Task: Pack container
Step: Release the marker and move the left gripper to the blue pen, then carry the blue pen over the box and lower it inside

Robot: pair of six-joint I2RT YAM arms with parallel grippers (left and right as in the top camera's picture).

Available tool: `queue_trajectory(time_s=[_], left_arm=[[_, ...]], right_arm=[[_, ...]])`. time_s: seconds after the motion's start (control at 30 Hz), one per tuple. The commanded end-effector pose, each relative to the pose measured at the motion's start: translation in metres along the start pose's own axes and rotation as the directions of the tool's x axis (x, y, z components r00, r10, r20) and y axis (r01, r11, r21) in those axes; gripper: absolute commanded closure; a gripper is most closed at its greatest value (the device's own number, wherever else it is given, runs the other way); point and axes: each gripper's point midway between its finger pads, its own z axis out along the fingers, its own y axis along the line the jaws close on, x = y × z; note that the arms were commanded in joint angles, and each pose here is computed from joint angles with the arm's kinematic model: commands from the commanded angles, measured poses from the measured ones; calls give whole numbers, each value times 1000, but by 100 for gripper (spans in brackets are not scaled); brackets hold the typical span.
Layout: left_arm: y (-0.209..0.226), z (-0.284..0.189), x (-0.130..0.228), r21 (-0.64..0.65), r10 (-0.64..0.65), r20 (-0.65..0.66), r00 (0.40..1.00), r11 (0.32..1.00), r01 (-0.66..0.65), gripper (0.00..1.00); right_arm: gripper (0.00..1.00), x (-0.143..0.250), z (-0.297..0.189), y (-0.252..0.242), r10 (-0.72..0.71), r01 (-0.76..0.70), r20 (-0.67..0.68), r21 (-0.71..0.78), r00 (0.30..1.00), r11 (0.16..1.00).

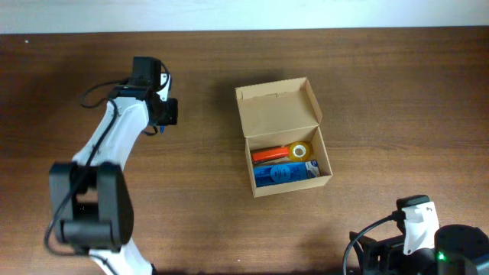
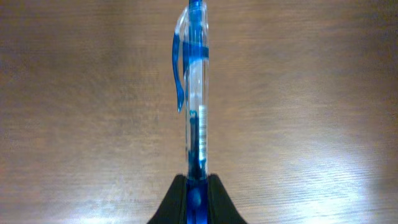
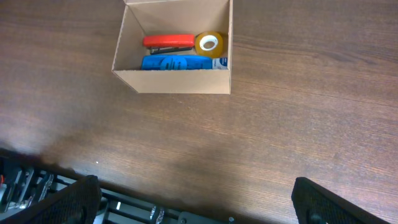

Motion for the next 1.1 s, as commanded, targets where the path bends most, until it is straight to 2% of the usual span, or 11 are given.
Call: queue_trajectory(time_s=[0.0, 0.13, 0.23, 0.37, 0.5, 0.53, 0.63, 0.73, 0.97, 1.07], left_arm=[[-15, -44, -7, 18, 42, 56, 998, 999, -43, 98], [-53, -98, -7, 54, 124, 143, 982, 990, -133, 98], [-94, -131, -7, 76, 277, 238, 931, 950, -302, 98], [-157, -148, 3, 83, 502, 320, 803, 830, -552, 98], [-221, -164, 17, 68, 658, 418, 626, 664, -744, 98], [-230, -164, 22, 71, 676, 426, 601, 638, -767, 98], [-273, -158, 51, 127, 745, 442, 500, 499, -857, 98], [-298, -146, 73, 201, 770, 442, 460, 415, -887, 98], [-305, -106, 100, 215, 876, 390, 283, 212, -953, 98], [-310, -99, 109, 253, 880, 396, 262, 170, -952, 98]], right_arm=[[1, -3, -3, -1, -10, 10, 19, 7, 1000, 1000], [1, -3, -3, -1, -10, 10, 19, 7, 1000, 1000], [1, -3, -3, -1, -10, 10, 19, 7, 1000, 1000], [1, -3, -3, -1, -10, 10, 19, 7, 1000, 1000], [1, -3, -3, -1, -10, 10, 19, 7, 1000, 1000], [1, -3, -3, -1, -10, 10, 19, 7, 1000, 1000], [1, -3, -3, -1, -10, 10, 19, 7, 1000, 1000], [1, -3, -3, -1, -10, 10, 19, 7, 1000, 1000], [1, -3, -3, -1, -10, 10, 19, 7, 1000, 1000], [1, -3, -3, -1, -10, 10, 19, 7, 1000, 1000]])
